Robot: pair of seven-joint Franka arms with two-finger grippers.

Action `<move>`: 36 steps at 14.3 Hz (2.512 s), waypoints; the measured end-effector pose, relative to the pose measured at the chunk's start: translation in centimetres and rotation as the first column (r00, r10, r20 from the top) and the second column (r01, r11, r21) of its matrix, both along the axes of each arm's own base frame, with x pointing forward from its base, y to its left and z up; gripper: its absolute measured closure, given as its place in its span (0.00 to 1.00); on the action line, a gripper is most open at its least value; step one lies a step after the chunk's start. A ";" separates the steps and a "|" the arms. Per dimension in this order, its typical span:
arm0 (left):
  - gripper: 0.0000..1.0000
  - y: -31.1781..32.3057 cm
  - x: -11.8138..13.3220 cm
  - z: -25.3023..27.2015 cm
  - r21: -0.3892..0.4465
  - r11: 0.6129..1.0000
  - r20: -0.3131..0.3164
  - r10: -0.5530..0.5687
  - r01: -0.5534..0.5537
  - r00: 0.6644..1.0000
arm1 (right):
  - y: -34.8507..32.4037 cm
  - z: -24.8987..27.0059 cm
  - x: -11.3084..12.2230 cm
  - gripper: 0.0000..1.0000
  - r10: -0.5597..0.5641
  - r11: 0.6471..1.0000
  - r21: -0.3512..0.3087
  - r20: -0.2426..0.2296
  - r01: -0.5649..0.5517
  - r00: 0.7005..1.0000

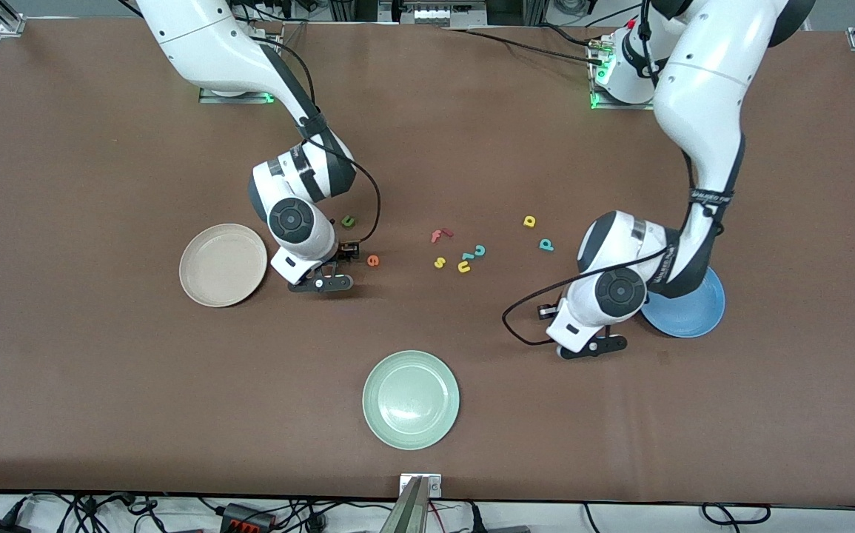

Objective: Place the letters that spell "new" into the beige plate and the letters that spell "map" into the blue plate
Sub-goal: 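Carry the blue m onto the blue plate with the left gripper, then drop the pink m on the beige plate while the left gripper withdraws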

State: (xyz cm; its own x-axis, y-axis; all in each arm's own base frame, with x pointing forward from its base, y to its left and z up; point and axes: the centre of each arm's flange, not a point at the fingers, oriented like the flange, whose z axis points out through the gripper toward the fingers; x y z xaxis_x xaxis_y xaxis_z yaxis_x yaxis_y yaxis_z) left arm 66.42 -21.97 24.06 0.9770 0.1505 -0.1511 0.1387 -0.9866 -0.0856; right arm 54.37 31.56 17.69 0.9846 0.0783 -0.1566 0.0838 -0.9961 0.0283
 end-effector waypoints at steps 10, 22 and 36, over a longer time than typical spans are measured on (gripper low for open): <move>0.73 14.9 1.6 4.8 -0.031 0.978 -0.101 -0.207 0.205 0.973 | 0.1 -0.3 0.1 0.47 0.031 0.999 -0.025 0.016 -0.031 0.999; 0.73 21.4 -2.5 -1.8 -0.073 0.973 -0.143 -0.228 0.220 0.963 | -12.9 8.3 5.1 0.74 -0.141 0.980 -0.142 -0.017 0.137 0.990; 0.00 11.4 -5.6 3.8 -0.087 0.976 -0.133 -0.209 0.199 0.969 | -18.8 3.8 5.4 0.30 -0.210 0.958 -0.211 -0.063 0.192 0.976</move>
State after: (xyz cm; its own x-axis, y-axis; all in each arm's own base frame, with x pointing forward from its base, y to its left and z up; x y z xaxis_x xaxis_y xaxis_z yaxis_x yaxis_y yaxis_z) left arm 60.80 -10.53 27.91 0.9542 -0.0661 -0.2918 -0.0741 -0.9971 -0.0166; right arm 59.77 12.78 21.51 0.9594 -0.1617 -0.2311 -0.1070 -0.9667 0.2323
